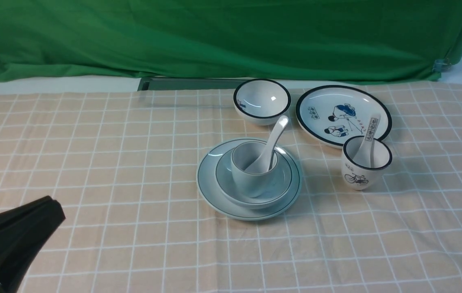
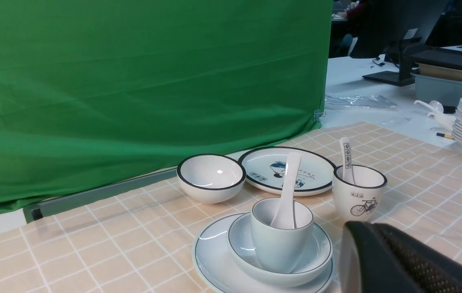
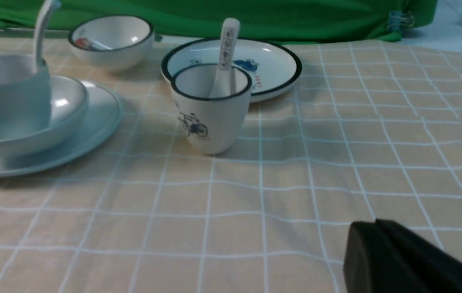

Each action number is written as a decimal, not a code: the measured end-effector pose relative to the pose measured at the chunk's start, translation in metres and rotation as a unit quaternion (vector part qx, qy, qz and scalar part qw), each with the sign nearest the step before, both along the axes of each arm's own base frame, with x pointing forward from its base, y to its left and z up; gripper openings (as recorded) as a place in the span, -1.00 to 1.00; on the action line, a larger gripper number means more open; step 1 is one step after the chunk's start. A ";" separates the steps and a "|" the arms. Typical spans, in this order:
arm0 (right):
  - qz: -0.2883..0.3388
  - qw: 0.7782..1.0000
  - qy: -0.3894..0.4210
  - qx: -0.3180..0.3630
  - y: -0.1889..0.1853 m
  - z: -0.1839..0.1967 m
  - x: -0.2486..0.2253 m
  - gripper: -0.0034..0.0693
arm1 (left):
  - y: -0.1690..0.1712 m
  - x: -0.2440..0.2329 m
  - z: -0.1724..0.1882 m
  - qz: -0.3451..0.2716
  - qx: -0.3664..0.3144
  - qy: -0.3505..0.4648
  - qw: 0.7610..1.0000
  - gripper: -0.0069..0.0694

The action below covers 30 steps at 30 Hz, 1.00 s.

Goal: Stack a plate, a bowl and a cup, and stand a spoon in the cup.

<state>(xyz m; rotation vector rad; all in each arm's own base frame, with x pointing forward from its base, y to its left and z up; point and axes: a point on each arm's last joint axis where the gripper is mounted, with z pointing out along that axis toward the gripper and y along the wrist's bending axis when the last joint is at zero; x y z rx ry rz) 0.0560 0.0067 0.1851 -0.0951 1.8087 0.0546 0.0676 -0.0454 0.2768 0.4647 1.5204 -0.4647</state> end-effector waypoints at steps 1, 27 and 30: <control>0.002 1.000 0.005 -0.013 0.000 -0.003 -0.002 -0.86 | 0.000 0.000 0.000 0.000 0.000 0.007 1.000 -0.81; 0.008 0.999 0.033 -0.028 0.000 -0.009 -0.004 -0.79 | 0.000 0.000 0.000 0.000 0.001 0.008 1.000 -0.81; 0.008 0.999 0.033 -0.028 0.000 -0.009 -0.004 -0.77 | 0.000 0.000 -0.001 0.002 0.003 0.007 1.000 -0.81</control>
